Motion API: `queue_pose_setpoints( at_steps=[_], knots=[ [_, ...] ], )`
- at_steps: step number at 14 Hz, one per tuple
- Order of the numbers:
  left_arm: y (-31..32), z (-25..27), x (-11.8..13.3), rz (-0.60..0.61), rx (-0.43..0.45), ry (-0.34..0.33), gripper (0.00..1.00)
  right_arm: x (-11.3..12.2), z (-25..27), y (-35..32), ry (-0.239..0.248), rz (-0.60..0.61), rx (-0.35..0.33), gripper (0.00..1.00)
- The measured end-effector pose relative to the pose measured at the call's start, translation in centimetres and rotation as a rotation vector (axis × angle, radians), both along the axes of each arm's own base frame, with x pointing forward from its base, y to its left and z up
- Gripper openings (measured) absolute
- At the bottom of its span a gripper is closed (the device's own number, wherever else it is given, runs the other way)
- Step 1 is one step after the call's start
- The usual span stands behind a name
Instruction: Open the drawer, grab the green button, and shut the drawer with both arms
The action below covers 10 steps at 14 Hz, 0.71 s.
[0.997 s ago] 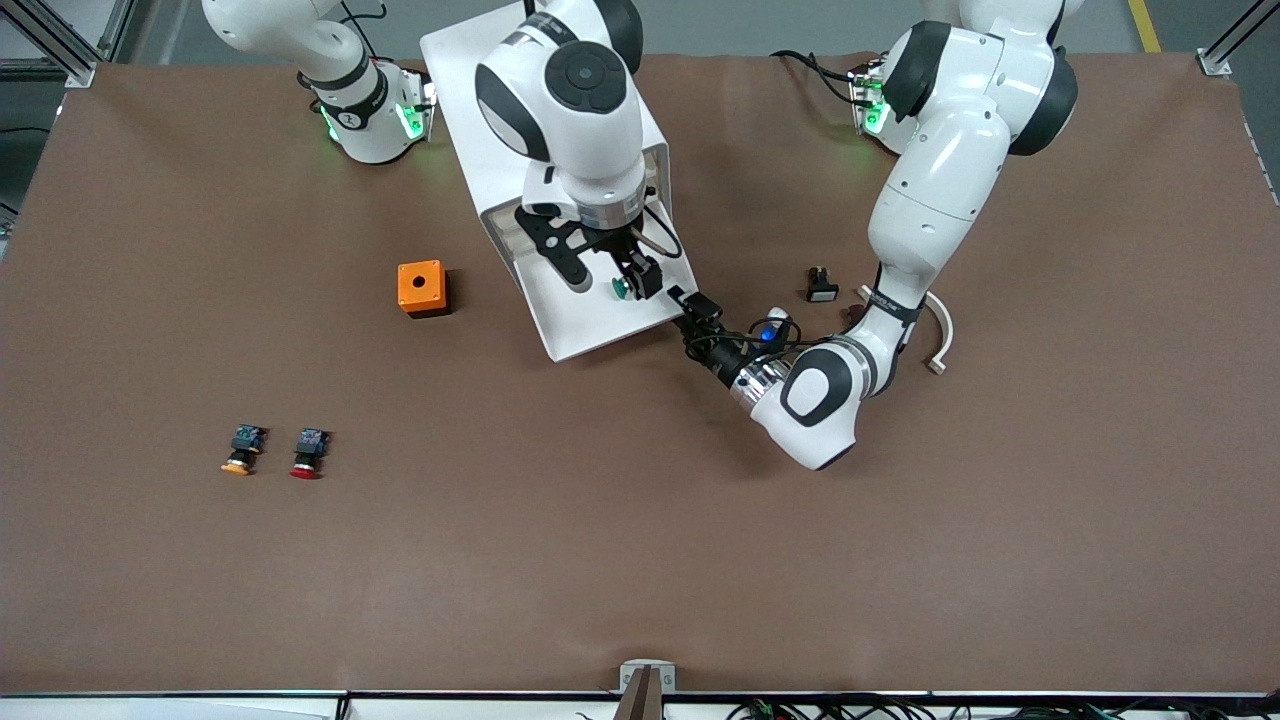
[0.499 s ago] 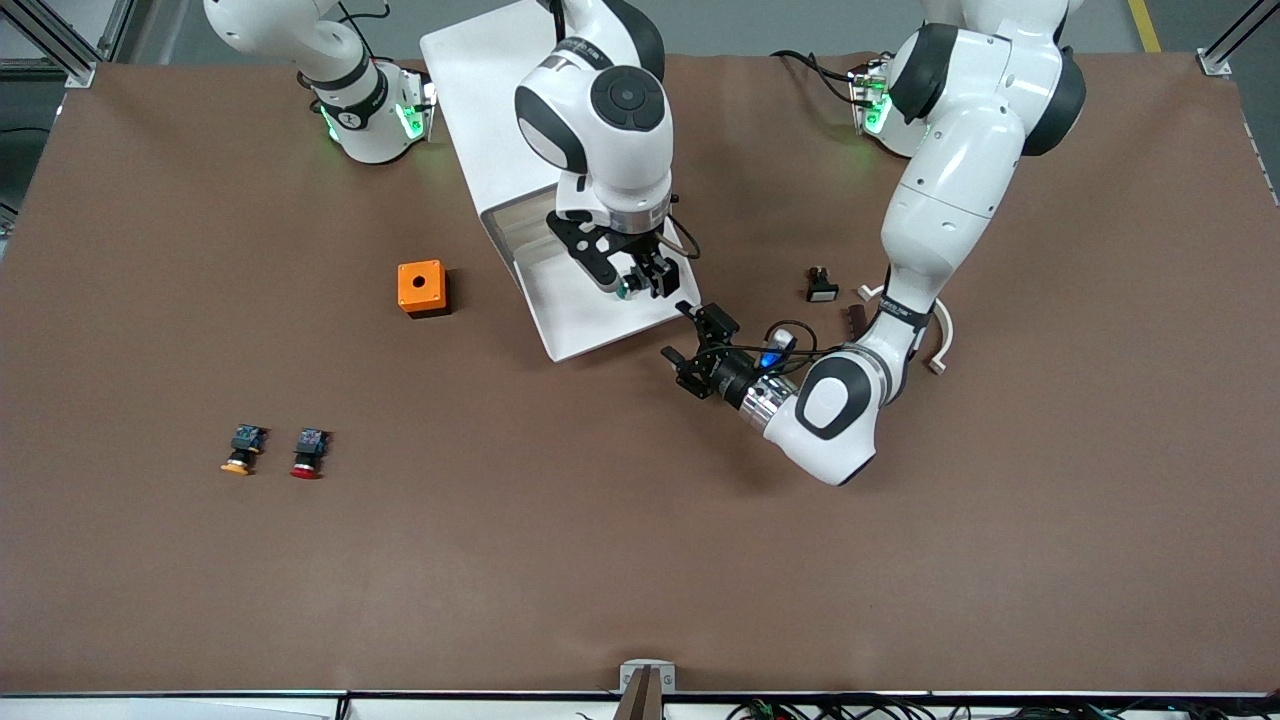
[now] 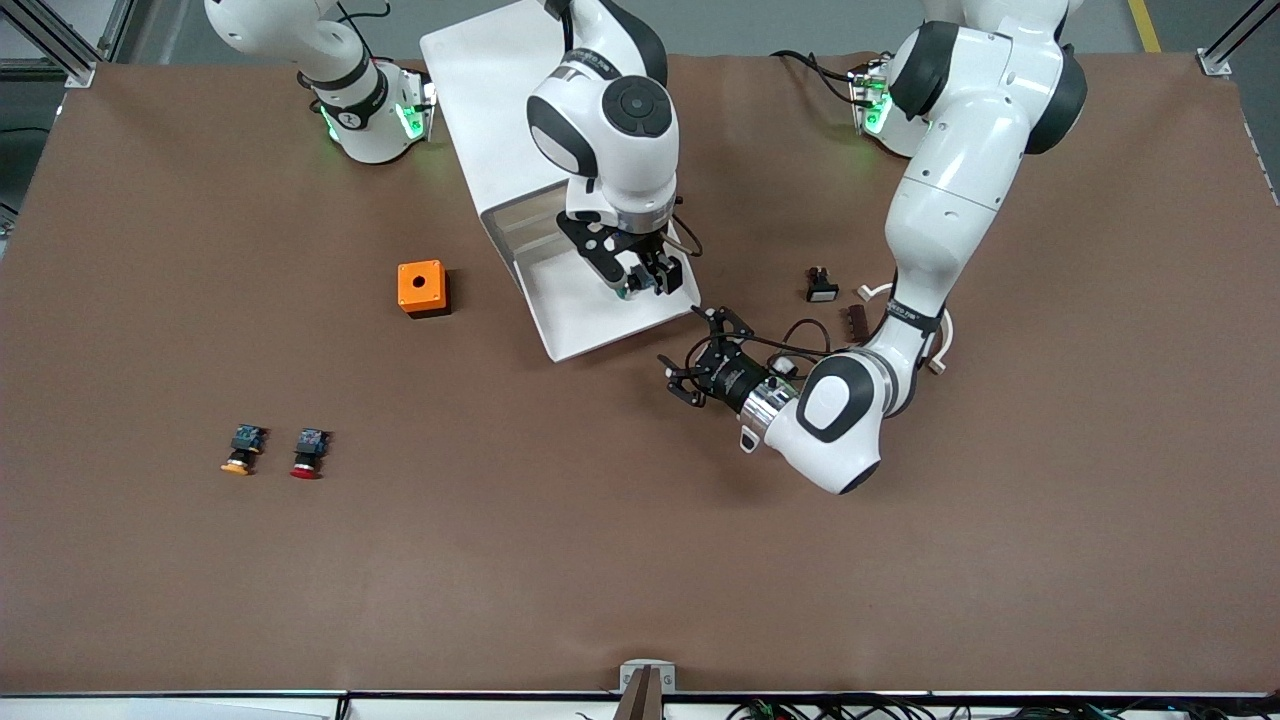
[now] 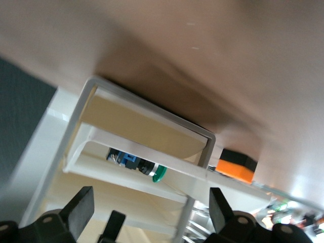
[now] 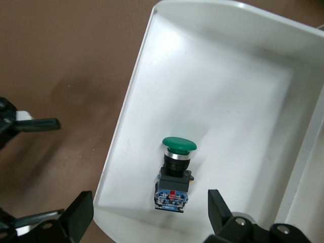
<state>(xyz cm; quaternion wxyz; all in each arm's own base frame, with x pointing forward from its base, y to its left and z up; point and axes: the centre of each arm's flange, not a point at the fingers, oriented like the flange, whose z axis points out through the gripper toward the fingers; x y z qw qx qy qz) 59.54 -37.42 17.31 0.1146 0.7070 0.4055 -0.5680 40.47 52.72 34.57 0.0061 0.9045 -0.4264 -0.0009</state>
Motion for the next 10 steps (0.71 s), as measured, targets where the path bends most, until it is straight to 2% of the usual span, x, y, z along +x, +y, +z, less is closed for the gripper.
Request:
queue_pose_setpoints(
  at_steps=[4,6,10],
  knots=[
    [0.4,5.0,2.3,-0.168,-0.108,-0.391,1.0,-0.9,-2.0,0.7,0.006,-0.005,-0.015,1.0],
    [1.1,7.8,3.8,-0.224,-0.091,-0.579,1.0,-0.9,-2.9,0.9,0.004,-0.011,-0.015,1.0],
    [2.4,10.4,6.4,-0.282,0.003,-0.832,1.0,-1.0,-4.1,1.0,0.011,-0.019,-0.029,1.0]
  ],
)
